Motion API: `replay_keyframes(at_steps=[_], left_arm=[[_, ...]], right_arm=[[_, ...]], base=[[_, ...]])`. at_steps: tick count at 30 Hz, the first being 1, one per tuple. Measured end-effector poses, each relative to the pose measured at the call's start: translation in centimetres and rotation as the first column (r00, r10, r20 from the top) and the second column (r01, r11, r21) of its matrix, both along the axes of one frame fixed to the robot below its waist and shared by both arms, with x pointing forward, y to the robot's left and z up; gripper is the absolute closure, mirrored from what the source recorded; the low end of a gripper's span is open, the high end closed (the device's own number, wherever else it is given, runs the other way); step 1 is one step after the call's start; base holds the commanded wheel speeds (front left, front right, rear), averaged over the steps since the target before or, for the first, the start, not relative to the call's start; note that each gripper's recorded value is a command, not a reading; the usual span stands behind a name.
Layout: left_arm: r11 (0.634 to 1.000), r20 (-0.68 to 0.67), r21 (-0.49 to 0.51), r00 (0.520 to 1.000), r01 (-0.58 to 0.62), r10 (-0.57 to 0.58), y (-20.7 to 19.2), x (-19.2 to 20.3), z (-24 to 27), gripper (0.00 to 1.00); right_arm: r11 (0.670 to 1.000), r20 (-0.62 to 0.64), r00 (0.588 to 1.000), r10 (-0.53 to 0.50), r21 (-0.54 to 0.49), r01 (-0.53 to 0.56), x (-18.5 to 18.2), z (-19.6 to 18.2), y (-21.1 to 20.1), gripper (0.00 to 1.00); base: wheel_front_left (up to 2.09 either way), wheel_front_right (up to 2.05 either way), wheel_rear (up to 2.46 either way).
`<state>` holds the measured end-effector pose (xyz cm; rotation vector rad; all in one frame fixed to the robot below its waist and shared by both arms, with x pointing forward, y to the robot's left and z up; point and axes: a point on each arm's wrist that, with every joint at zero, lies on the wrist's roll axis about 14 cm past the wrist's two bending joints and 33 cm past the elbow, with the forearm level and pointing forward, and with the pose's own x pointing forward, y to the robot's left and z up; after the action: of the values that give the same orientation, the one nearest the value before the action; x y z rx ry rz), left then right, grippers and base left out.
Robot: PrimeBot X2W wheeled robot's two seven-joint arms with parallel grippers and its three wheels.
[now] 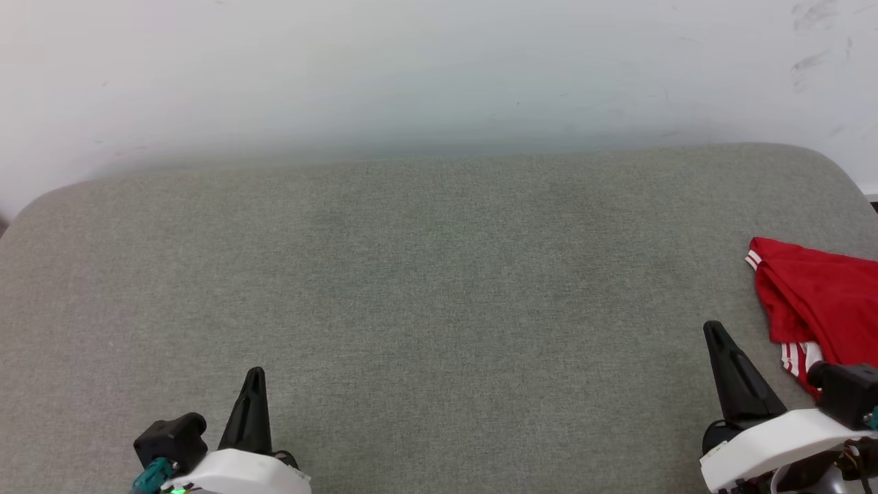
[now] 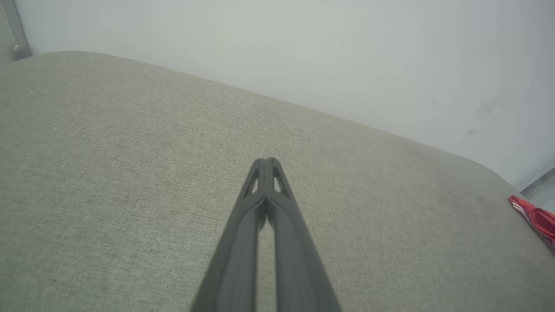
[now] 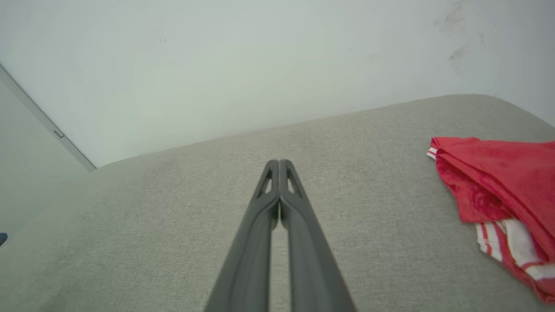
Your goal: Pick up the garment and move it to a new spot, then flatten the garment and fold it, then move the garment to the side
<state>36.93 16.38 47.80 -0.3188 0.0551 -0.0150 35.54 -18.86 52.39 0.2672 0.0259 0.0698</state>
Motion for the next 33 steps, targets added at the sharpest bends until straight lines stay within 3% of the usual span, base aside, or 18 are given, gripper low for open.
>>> replay_keyframes(at_steps=[14,33], left_arm=[[0.972,-0.056,-0.231,0.998,-0.048,0.036,0.8,0.3,-0.4,1.00],[0.875,-0.088,-0.477,0.995,-0.086,0.050,1.5,0.9,-0.2,1.00]], right_arm=[[0.970,-0.021,1.000,-0.009,0.241,0.014,0.5,-0.6,-0.3,1.00],[0.867,-0.039,0.999,-0.020,0.497,0.037,1.2,-1.0,-0.6,1.00]], base=[[0.00,0.00,0.00],[0.00,0.00,0.00]])
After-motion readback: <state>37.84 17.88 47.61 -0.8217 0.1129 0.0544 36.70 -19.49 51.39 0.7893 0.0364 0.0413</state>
